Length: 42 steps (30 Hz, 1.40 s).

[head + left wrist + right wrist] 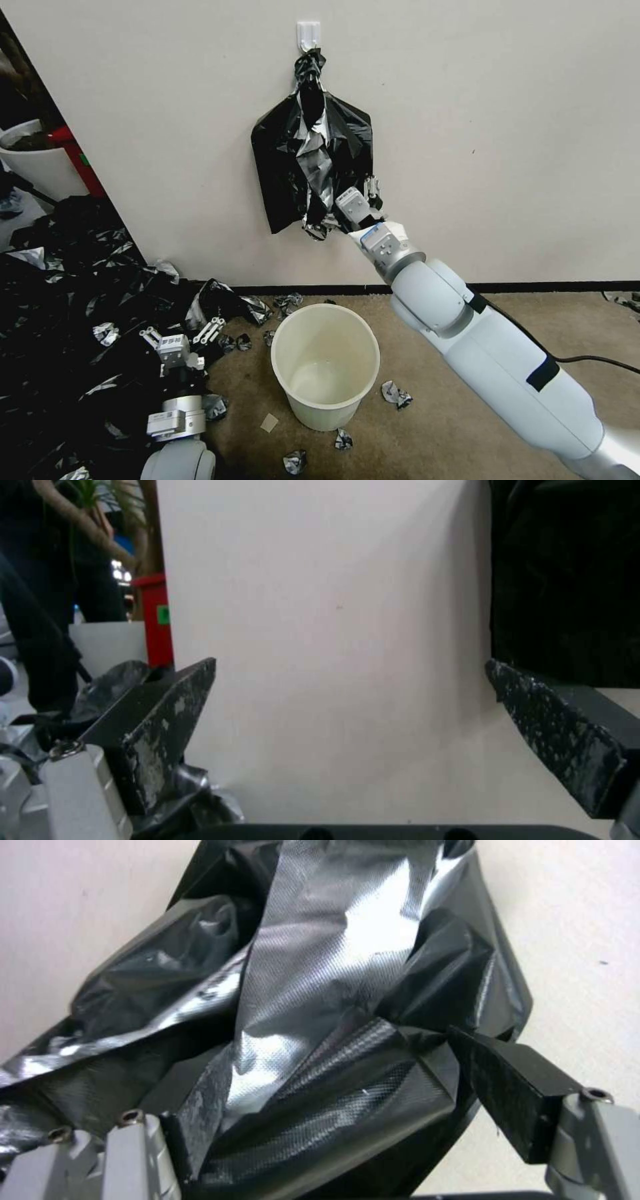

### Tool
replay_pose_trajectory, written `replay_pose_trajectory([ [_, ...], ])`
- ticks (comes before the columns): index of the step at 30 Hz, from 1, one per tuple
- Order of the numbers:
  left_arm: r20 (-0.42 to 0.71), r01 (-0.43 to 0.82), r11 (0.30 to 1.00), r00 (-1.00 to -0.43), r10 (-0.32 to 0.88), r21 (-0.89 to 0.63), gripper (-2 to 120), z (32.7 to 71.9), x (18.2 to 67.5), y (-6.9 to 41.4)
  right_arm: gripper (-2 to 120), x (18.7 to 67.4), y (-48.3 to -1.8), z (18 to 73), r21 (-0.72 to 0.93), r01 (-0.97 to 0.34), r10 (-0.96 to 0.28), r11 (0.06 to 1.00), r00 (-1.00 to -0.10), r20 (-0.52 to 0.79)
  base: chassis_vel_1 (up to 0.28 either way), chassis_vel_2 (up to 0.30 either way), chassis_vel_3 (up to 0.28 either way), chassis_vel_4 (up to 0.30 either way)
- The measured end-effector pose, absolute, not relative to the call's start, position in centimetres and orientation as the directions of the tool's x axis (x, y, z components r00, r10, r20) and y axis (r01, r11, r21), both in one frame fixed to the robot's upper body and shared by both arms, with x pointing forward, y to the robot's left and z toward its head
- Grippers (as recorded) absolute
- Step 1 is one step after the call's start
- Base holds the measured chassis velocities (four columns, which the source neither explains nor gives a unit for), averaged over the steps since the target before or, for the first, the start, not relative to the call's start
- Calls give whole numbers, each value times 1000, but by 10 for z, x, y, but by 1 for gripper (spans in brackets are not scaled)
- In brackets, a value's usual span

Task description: Place a trash bag onto the trash bin.

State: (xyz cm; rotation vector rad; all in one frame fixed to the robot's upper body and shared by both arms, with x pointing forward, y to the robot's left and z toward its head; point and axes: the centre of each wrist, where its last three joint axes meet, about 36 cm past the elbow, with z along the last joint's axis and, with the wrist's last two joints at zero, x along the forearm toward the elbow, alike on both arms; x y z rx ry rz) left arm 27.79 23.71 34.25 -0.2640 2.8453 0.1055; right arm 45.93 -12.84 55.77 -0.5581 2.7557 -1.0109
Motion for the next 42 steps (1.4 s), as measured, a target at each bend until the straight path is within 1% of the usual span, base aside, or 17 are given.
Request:
replay_pose_trajectory([
  [5,-283,-189,981,-944,-169,47,100,341,280,237,84,458,-128,566,-686,-292,-398,666,-918,4,0,0,0,0],
  [7,-283,-189,981,-944,-168,48,100,341,280,237,87,458,-128,568,-706,-280,-396,650,-918,0,0,0,0,0],
  [10,-279,-190,980,-945,-168,53,100,339,280,239,95,456,-126,581,-758,-261,-402,598,-916,-2,0,0,0,0],
  [12,-279,-190,980,-946,-168,54,100,339,280,239,96,454,-125,587,-774,-266,-414,575,-910,5,0,0,0,0],
  [15,-276,-191,980,-946,-169,55,100,338,280,240,96,450,-121,604,-806,-325,-447,494,-891,85,0,0,0,0],
  [16,-276,-191,980,-946,-169,55,100,338,280,240,96,450,-121,604,-806,-325,-447,494,-891,85,0,0,0,0],
  [20,-274,-192,980,-947,-169,58,100,337,280,241,81,461,-116,604,-825,-360,-449,436,-881,147,0,0,0,0],
  [21,-274,-192,980,-947,-169,58,100,337,280,241,81,461,-116,604,-825,-360,-449,436,-881,147,0,0,0,0],
  [24,-274,-192,979,-947,-169,60,100,336,281,243,69,472,-114,601,-836,-358,-429,417,-888,166,0,0,0,0],
  [25,-274,-192,979,-947,-169,60,100,336,281,243,69,472,-114,601,-836,-358,-429,417,-888,166,0,0,0,0],
  [27,-274,-194,979,-947,-170,63,100,336,281,244,58,479,-115,601,-850,-349,-411,394,-894,177,0,0,0,0],
  [28,-274,-194,979,-947,-170,63,100,336,281,244,58,479,-115,601,-850,-349,-411,394,-894,177,0,0,0,0],
  [29,-274,-194,979,-947,-170,63,100,336,281,244,52,481,-116,601,-857,-344,-404,383,-897,180,0,0,0,0],
  [30,-275,-194,979,-946,-170,63,100,336,281,244,51,482,-116,602,-863,-339,-397,374,-900,181,0,0,0,0],
  [37,-281,-192,980,-945,-168,61,100,338,284,245,51,484,-125,601,-882,-315,-359,350,-915,184,0,0,0,0],
  [40,-284,-190,980,-944,-166,60,100,338,286,244,54,483,-129,600,-881,-312,-350,355,-919,184,0,0,0,0],
  [42,-286,-188,980,-944,-164,58,100,338,287,244,59,482,-132,601,-879,-308,-346,364,-921,180,0,0,0,0],
])
